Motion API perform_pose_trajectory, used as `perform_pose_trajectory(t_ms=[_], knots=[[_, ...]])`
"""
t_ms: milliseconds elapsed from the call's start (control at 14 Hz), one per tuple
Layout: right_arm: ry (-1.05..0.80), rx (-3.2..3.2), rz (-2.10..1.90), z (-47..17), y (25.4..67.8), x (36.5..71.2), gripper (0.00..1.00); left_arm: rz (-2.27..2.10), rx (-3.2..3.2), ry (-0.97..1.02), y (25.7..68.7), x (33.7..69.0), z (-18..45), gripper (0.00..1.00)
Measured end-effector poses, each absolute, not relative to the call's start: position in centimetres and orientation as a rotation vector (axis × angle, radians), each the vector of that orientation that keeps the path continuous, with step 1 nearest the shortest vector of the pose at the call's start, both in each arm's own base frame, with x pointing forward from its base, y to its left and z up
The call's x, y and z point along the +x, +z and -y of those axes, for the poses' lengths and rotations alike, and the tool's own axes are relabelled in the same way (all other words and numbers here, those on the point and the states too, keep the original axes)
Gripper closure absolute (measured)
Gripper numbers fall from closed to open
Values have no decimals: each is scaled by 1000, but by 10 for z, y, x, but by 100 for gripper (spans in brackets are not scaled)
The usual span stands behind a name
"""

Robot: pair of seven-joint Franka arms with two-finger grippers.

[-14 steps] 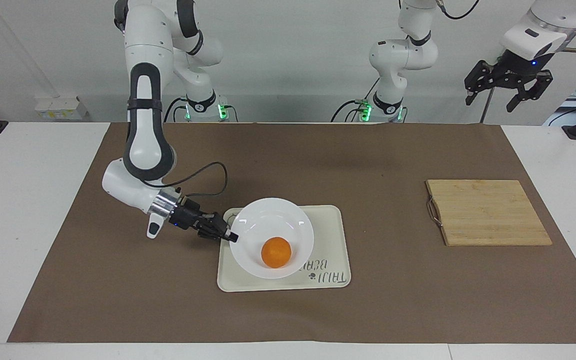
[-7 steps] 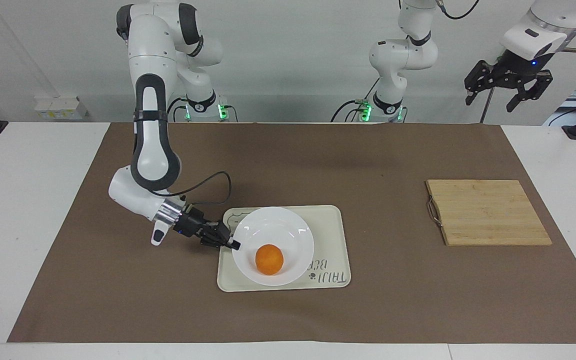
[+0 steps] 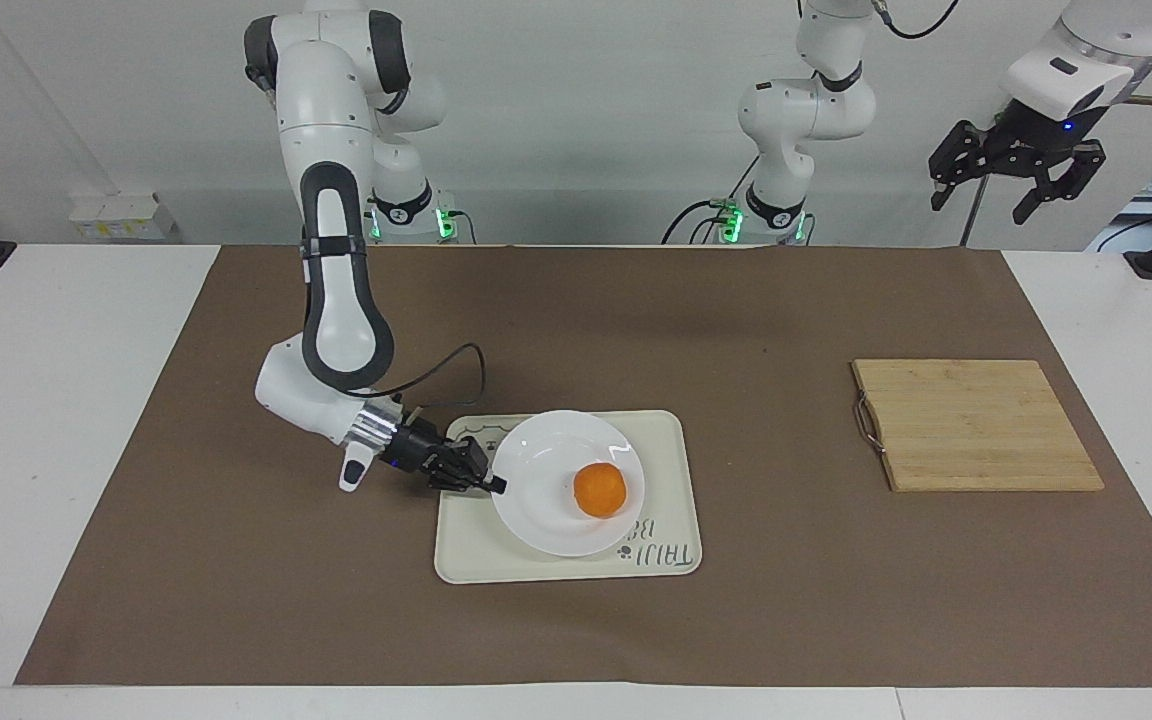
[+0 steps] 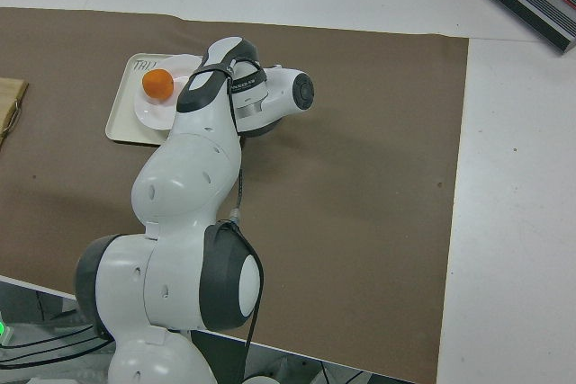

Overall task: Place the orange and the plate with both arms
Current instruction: 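Slide the plate with the orange onto the cream tray, then open the right gripper and draw it back from the plate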

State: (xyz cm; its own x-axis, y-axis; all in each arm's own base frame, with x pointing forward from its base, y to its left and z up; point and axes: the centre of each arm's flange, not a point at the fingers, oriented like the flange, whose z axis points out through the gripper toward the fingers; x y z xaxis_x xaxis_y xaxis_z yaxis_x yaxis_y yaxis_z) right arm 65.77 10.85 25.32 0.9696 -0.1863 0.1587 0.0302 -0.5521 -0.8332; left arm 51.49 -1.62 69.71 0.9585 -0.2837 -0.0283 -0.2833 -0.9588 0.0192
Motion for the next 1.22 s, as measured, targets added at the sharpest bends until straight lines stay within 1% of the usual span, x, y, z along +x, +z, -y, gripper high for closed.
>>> perform_pose_trajectory(t_ms=[143,215,287,502,573,645,717,788,860,1003,1218], knots=[[-285,-2140,-111,-105,251,657,96,448,3094,-48,697,515,16,0],[-286,-2139,-112,-105,251,657,90,448,3094,-48,697,515,16,0],[-286,-2139,-111,-105,252,657,81,448,3094,-48,697,515,16,0],[-316,-2148,-115,-103,258,661,46,448,3094,-48,697,515,16,0],[-343,-2159,-121,-100,262,664,36,448,3094,-48,697,515,16,0],[-374,-2174,-127,-97,268,667,24,448,3094,-48,697,515,16,0],[-409,-2206,-125,-94,274,670,14,448,3094,-48,697,515,16,0],[-443,-2261,-112,-91,281,673,2,448,3094,-48,697,515,16,0],[-466,-2326,-105,-90,290,675,0,448,3094,-48,697,515,16,0],[-496,-2449,-95,-98,315,679,0,448,3094,-48,697,515,16,0],[-491,-2599,-94,-114,351,681,0,448,3094,-48,697,515,16,0]])
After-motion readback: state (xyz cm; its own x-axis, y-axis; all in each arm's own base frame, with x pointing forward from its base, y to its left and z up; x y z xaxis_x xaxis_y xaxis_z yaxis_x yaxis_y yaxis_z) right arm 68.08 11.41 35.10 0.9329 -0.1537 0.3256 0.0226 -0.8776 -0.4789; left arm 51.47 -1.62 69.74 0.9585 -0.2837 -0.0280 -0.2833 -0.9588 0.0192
